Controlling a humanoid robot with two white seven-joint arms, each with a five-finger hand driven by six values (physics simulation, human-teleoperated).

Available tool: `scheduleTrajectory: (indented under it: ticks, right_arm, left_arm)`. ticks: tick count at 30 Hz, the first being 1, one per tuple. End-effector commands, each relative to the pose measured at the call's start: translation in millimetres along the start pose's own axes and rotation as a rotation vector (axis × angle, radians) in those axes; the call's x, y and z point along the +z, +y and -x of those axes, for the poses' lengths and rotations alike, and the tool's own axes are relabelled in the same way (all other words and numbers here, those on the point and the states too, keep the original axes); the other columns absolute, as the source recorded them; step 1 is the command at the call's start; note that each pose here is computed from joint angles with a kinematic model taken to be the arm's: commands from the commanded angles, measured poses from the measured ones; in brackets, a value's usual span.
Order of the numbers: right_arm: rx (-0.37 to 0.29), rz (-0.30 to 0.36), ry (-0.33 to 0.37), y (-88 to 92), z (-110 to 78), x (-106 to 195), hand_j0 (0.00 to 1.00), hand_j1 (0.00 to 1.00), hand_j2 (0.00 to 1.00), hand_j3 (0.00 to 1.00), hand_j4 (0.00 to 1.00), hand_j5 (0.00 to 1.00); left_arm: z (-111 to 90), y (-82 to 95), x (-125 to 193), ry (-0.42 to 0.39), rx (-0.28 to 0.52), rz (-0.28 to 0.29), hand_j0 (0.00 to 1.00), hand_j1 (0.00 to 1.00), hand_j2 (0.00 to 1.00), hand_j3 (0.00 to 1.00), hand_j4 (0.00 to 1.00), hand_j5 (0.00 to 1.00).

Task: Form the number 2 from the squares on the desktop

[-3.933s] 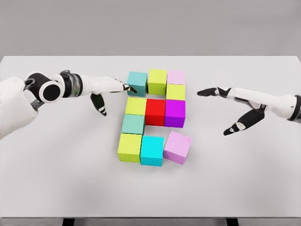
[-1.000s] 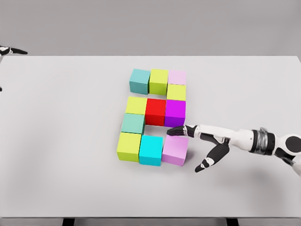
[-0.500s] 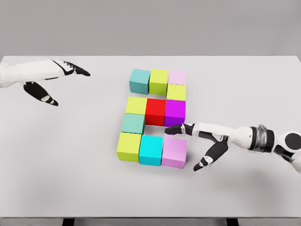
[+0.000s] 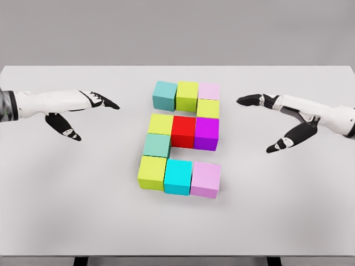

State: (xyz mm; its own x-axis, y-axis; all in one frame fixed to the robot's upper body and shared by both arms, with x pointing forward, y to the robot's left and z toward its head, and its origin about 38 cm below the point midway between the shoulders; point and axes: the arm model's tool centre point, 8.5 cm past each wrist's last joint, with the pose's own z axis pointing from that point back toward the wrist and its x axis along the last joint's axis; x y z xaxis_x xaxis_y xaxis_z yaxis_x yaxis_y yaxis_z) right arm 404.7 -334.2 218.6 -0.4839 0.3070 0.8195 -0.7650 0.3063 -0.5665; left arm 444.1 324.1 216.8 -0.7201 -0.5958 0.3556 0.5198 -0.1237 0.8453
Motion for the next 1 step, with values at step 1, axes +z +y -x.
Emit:
scheduleTrajectory:
  ticks: [1]
  right_arm:
    - [0.098,0.019,0.127,-19.7,13.6,26.5,1.0,1.0,1.0,1.0,1.0,1.0]
  left_arm:
    - [2.2,-0.1,1.6,0.006,0.01,-0.004,1.0,1.0,1.0,1.0,1.0,1.0]
